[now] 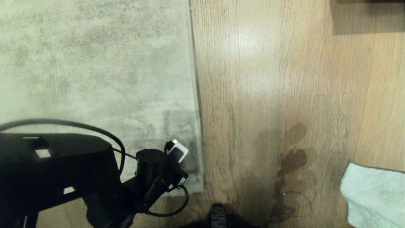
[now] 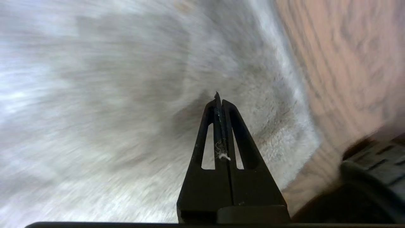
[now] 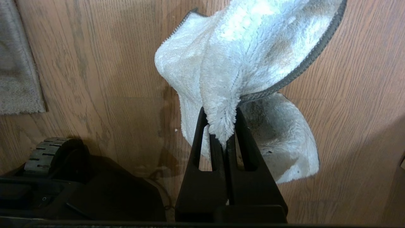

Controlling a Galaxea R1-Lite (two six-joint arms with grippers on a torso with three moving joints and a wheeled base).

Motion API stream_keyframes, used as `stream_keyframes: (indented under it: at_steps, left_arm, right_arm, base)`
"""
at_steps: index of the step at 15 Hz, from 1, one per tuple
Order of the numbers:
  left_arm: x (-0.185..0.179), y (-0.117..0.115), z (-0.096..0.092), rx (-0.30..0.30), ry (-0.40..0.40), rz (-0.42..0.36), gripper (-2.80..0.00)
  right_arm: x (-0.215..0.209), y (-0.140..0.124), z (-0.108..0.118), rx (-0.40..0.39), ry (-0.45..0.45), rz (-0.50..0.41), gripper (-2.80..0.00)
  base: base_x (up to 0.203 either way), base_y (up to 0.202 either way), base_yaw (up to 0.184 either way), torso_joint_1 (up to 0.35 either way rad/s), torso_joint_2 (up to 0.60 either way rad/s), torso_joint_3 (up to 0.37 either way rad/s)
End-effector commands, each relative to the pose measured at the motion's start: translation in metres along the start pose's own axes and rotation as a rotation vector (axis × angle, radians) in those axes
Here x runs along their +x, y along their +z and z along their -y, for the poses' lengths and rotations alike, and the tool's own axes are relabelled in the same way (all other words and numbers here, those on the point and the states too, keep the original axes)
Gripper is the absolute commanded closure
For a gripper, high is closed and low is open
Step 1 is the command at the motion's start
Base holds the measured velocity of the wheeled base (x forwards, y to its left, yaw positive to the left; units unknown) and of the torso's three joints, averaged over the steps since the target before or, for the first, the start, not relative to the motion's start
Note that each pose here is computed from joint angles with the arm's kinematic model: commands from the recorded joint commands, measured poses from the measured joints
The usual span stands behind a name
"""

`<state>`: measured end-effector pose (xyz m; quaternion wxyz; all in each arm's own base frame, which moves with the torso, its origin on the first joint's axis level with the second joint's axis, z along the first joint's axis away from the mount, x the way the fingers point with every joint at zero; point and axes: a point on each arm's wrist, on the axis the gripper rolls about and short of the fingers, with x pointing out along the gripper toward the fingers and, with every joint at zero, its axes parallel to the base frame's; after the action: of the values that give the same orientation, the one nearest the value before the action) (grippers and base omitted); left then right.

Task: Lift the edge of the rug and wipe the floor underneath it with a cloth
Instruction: Lay down the carpet

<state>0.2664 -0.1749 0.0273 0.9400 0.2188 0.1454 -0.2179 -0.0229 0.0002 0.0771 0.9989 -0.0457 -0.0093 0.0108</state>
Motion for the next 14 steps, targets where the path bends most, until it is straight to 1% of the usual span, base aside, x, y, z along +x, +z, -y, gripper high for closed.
stream_keyframes:
  at_steps: [1, 3, 5, 8, 10, 14]
  left_arm:
    - [-0.029, 0.022, -0.013, -0.047, 0.034, 0.078, 0.0]
    - [-0.051, 0.033, -0.022, -0.075, 0.064, 0.12, 0.0]
    - [-0.074, 0.042, -0.031, -0.09, 0.085, 0.16, 0.0]
    - [-0.108, 0.05, -0.042, -0.109, 0.103, 0.209, 0.0]
    - [-0.129, 0.051, -0.049, -0.119, 0.121, 0.234, 0.0]
    - [-0.17, 0.039, -0.066, -0.144, 0.194, 0.262, 0.0]
  right_arm:
    - [0.0, 0.0, 0.0, -0.001, 0.001, -0.001, 0.0]
    - [0.0, 0.0, 0.0, -0.001, 0.001, -0.001, 0.0]
    - [0.0, 0.0, 0.0, -0.001, 0.001, -0.001, 0.0]
    - [0.0, 0.0, 0.0, -0.001, 0.002, -0.001, 0.0]
    - [0.0, 0.0, 0.0, -0.001, 0.001, -0.001, 0.0]
    - [0.0, 0.0, 0.0, -0.001, 0.002, -0.001, 0.0]
  base:
    - [0.0, 0.0, 0.0, 0.0, 0.0, 0.0]
    - [0.0, 0.0, 0.0, 0.0, 0.0, 0.0]
    - [0.0, 0.0, 0.0, 0.0, 0.0, 0.0]
    - [0.0, 0.0, 0.0, 0.0, 0.0, 0.0]
    - [0.0, 0.0, 0.0, 0.0, 0.0, 0.0]
    - [0.0, 0.0, 0.0, 0.0, 0.0, 0.0]
